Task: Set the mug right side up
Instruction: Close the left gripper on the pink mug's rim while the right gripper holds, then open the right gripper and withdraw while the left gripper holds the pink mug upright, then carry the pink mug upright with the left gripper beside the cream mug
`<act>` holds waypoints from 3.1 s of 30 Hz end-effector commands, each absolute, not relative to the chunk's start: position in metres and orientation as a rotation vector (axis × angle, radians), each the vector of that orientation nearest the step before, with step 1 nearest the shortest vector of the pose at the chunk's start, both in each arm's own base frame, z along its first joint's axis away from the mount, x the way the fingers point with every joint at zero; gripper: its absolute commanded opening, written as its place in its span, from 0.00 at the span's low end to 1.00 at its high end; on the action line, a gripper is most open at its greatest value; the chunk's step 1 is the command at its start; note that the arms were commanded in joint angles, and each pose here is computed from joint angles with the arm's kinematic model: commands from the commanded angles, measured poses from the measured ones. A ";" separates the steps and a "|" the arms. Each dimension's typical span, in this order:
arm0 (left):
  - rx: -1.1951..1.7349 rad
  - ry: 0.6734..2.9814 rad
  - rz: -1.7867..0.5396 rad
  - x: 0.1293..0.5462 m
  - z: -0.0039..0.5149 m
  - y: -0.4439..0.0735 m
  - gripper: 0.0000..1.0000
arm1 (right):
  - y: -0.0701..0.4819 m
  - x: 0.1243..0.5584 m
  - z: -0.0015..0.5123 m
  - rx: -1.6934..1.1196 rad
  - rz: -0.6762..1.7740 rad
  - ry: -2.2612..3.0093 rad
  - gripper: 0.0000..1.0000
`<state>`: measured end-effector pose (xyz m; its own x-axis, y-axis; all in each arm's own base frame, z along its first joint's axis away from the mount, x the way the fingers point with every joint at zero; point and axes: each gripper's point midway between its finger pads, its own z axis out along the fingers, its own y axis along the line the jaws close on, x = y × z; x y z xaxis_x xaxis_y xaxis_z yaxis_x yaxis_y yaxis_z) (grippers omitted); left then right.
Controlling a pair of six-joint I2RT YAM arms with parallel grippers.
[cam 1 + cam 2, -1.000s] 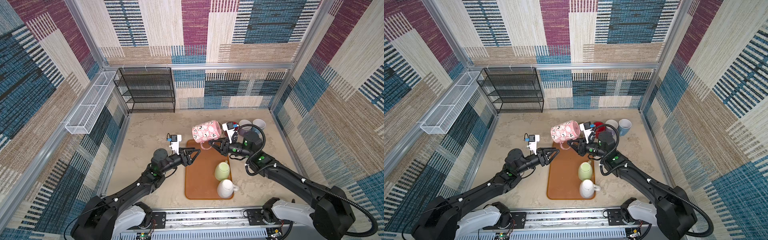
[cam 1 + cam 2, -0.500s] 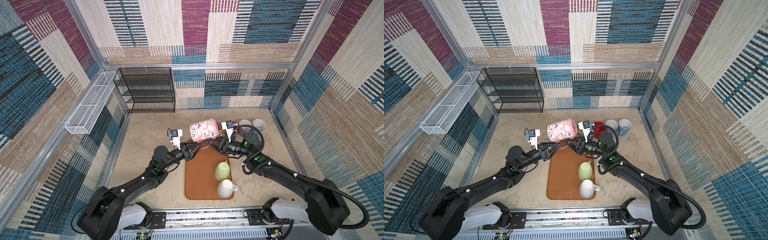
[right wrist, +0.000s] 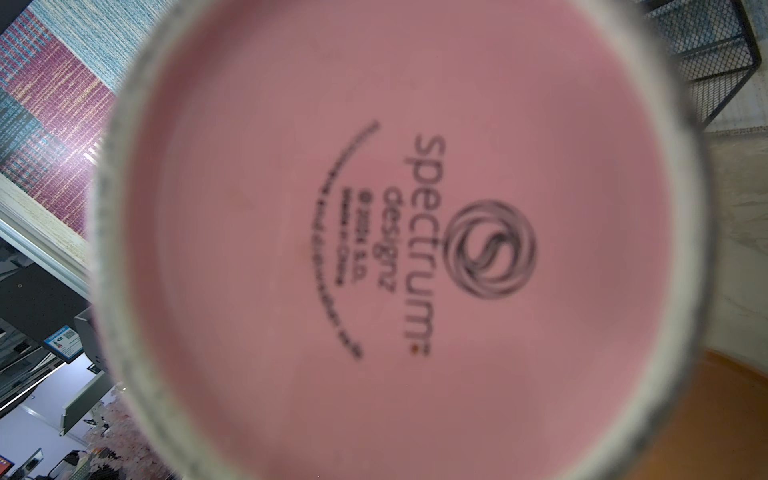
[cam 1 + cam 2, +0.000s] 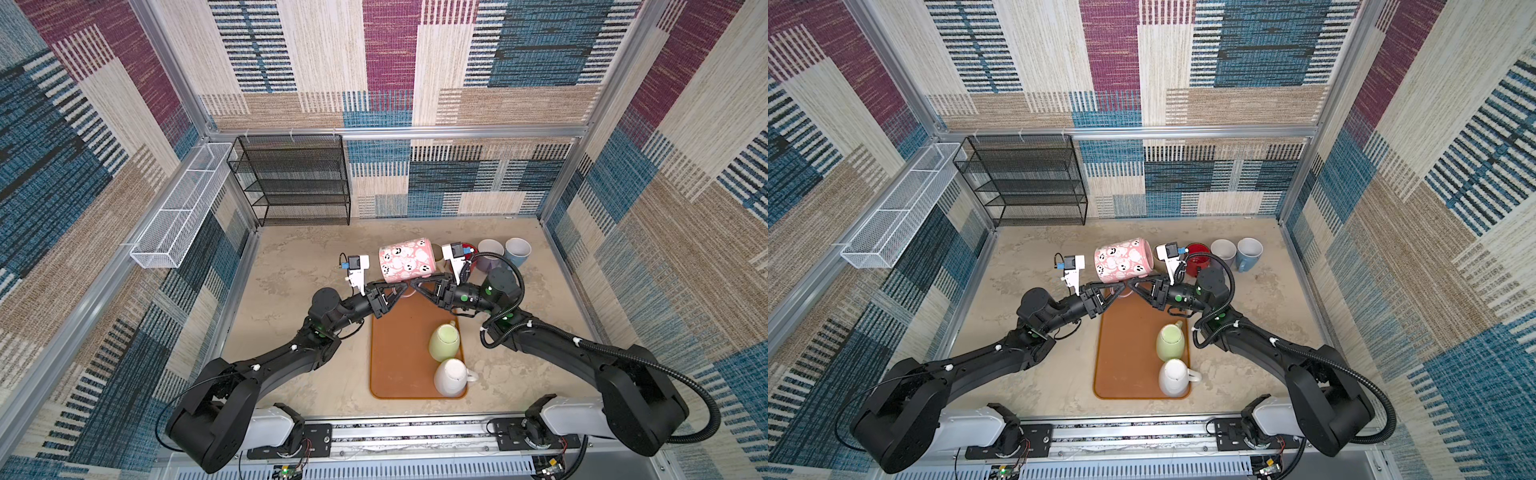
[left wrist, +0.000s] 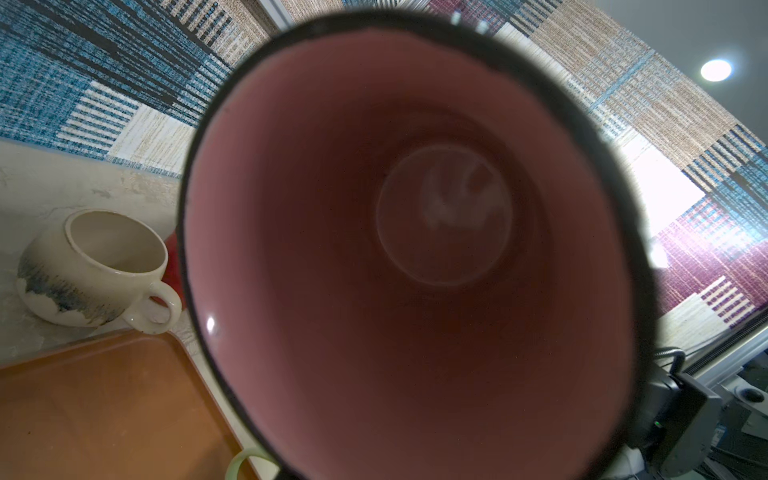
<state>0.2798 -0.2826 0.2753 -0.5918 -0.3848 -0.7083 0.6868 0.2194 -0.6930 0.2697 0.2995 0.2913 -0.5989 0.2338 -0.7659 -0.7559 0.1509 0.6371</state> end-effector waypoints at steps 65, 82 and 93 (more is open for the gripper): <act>0.130 2.037 -0.916 0.341 0.227 -0.228 0.00 | 0.244 0.270 0.254 -0.424 1.129 1.824 0.67; 0.109 2.097 -0.690 0.397 0.207 -0.227 0.00 | 0.231 0.277 0.251 -0.393 1.003 1.827 0.67; 0.127 2.117 -0.598 0.426 0.187 -0.232 0.00 | 0.225 0.278 0.247 -0.388 0.960 1.824 0.67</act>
<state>0.4084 -0.2259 0.1642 -0.6718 -0.1336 -0.7286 0.2548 0.8819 -0.3966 0.2748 0.2277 0.2446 -0.4758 0.1522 -0.8663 -0.6379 0.6183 0.4590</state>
